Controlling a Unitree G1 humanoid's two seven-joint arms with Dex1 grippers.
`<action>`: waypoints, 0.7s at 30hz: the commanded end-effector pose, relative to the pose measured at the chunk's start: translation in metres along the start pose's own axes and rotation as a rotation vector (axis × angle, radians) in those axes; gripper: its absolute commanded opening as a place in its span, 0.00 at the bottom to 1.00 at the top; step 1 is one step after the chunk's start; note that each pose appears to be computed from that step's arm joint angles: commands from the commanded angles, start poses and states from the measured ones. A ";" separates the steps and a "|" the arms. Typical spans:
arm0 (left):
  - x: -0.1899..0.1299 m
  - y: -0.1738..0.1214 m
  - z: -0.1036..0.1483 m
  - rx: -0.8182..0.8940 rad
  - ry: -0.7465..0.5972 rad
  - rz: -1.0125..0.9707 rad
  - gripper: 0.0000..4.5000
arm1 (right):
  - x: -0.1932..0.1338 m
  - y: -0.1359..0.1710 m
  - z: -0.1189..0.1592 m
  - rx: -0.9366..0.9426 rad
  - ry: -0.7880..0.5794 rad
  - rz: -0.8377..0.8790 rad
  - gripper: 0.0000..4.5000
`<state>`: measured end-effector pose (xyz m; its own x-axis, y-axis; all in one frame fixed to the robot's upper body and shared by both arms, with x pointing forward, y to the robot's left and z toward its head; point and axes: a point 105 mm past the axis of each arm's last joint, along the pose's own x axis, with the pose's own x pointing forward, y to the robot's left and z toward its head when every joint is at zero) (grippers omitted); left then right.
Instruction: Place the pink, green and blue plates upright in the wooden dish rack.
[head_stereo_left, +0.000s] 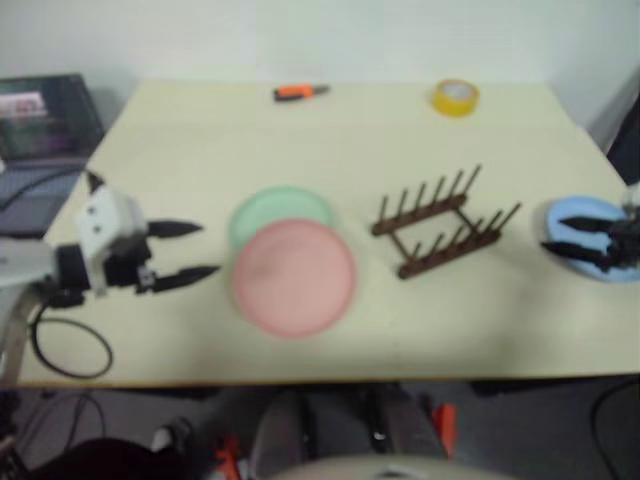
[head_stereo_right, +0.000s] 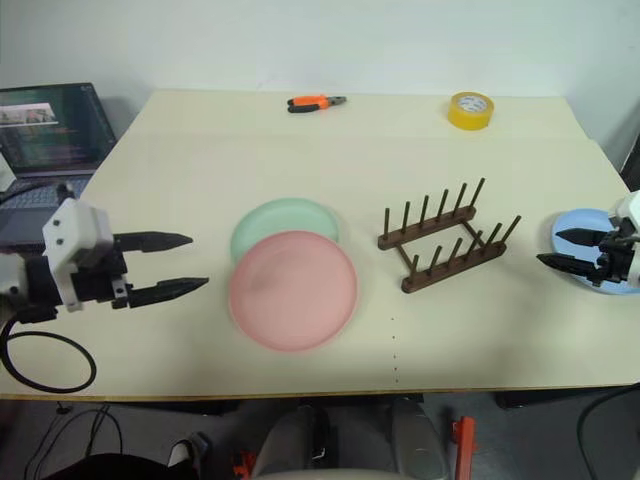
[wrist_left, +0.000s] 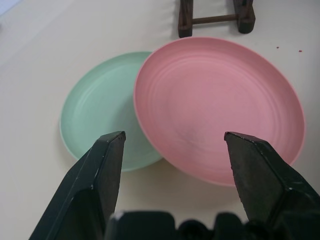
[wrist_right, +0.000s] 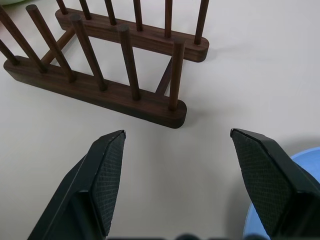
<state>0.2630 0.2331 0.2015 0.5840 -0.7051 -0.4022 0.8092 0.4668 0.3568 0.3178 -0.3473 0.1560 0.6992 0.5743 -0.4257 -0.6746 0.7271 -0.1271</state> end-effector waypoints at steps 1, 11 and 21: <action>-0.001 0.003 0.016 0.053 -0.031 0.014 0.78 | -0.002 -0.002 0.009 -0.043 -0.022 -0.011 0.81; 0.025 -0.010 0.051 0.142 -0.135 -0.090 0.78 | -0.002 -0.005 0.013 -0.052 -0.034 -0.033 0.81; 0.087 -0.012 0.084 0.280 -0.129 -0.125 0.78 | -0.033 -0.008 0.009 -0.057 -0.022 -0.118 0.81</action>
<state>0.2954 0.1270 0.2356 0.4409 -0.8320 -0.3367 0.8225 0.2244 0.5226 0.3034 -0.3617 0.1543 0.7357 0.5198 -0.4343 -0.6321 0.7572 -0.1645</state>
